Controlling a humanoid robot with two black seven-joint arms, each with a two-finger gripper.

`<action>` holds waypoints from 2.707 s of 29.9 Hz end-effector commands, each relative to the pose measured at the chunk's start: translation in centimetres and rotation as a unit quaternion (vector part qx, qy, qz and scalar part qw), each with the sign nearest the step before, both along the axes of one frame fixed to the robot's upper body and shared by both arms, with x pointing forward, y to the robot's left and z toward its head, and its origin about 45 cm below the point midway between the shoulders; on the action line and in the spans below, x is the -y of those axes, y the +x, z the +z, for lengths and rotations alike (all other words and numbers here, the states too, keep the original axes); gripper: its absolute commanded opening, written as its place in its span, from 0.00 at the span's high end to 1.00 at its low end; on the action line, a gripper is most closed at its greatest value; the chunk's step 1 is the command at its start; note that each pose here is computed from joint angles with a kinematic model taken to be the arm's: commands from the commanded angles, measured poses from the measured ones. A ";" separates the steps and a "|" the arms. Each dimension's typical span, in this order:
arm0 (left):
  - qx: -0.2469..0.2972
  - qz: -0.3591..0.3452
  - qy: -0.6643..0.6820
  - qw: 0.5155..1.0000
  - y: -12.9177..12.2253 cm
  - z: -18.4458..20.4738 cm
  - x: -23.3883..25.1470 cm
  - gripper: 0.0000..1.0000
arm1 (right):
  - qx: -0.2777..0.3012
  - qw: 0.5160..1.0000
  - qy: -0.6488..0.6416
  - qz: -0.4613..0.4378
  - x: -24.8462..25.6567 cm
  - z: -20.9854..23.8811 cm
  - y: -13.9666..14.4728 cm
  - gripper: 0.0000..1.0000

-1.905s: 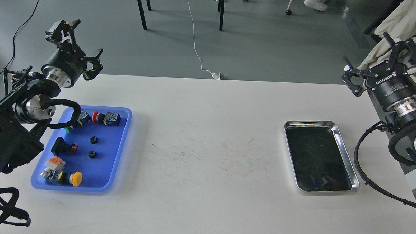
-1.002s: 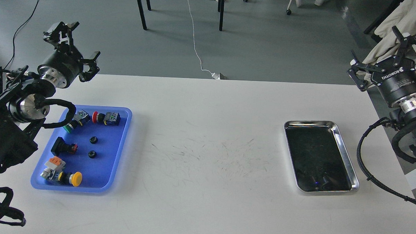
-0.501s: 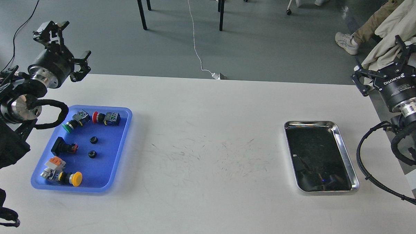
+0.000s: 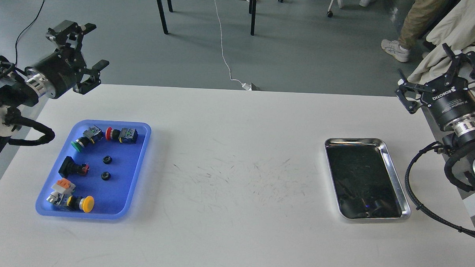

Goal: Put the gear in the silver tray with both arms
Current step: 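Raise the left gripper and move it above the blue tray, then lower the left gripper into the blue tray and grasp a black gear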

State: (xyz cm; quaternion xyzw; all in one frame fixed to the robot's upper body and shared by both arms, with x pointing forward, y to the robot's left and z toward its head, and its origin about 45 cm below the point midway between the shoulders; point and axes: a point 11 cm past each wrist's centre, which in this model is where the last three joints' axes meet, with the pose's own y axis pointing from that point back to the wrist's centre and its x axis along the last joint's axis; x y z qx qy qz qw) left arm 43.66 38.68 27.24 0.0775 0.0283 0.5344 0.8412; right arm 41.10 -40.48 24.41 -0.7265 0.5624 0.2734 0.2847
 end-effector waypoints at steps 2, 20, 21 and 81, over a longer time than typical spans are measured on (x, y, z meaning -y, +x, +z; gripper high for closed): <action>0.001 -0.074 0.107 0.992 -3.1 0.9 0.7 0.02 | 0.004 1.000 -0.001 0.006 -0.4 0.3 0.0 0.01; 0.055 -0.232 0.438 0.867 -9.8 2.3 2.0 0.02 | 0.008 1.000 -0.003 0.003 -0.3 1.0 0.1 0.01; 0.052 -0.236 0.450 0.859 -10.0 1.4 2.0 0.02 | 0.007 1.000 -0.003 0.003 -0.3 0.9 0.1 0.01; -0.004 -0.286 0.655 0.700 -10.7 -15.6 -2.4 0.13 | 0.002 1.000 -0.016 0.000 0.1 1.0 0.0 0.01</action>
